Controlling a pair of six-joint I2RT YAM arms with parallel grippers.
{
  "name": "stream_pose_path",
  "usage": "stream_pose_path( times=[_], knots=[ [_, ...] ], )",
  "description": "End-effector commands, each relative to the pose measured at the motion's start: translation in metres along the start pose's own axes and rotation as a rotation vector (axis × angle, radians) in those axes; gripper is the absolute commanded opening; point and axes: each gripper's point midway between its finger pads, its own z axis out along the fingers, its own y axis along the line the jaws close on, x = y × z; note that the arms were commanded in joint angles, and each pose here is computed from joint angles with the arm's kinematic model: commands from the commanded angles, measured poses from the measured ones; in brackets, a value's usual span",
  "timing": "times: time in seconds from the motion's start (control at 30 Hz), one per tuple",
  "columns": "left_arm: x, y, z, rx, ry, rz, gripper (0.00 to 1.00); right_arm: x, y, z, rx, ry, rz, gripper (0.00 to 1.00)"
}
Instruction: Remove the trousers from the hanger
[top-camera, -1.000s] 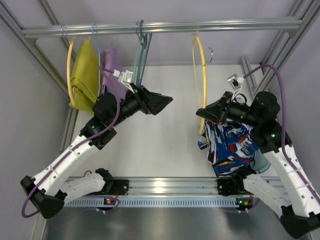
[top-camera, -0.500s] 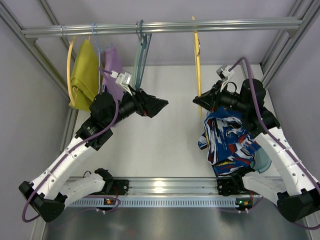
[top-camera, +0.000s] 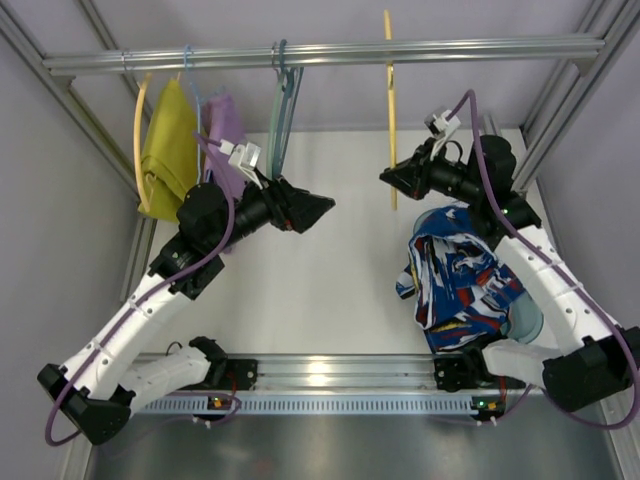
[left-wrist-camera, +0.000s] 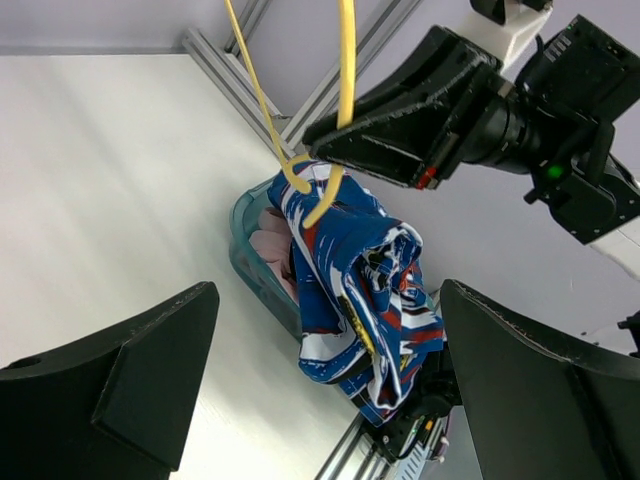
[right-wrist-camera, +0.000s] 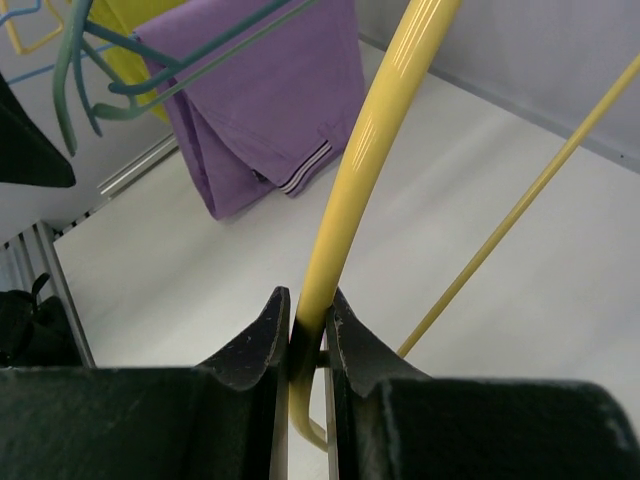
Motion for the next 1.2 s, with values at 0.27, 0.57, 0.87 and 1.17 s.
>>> stream_pose_path(
  times=[0.27,0.57,0.87,1.17],
  knots=[
    [-0.014,-0.013,-0.003,0.047,-0.041,0.001,0.99,-0.102,-0.018,0.018,-0.005,-0.262,-0.119,0.00],
    [-0.013,-0.011,-0.004,0.039,-0.043,0.001,0.99,-0.085,-0.035,0.035,-0.004,-0.200,0.179,0.00],
    [-0.010,-0.013,-0.007,0.048,-0.038,0.008,0.98,-0.087,-0.025,0.026,0.028,-0.125,0.368,0.00],
    [-0.009,-0.010,-0.006,0.038,-0.034,-0.009,0.99,-0.064,-0.025,0.015,0.112,0.033,0.443,0.00]
  ],
)
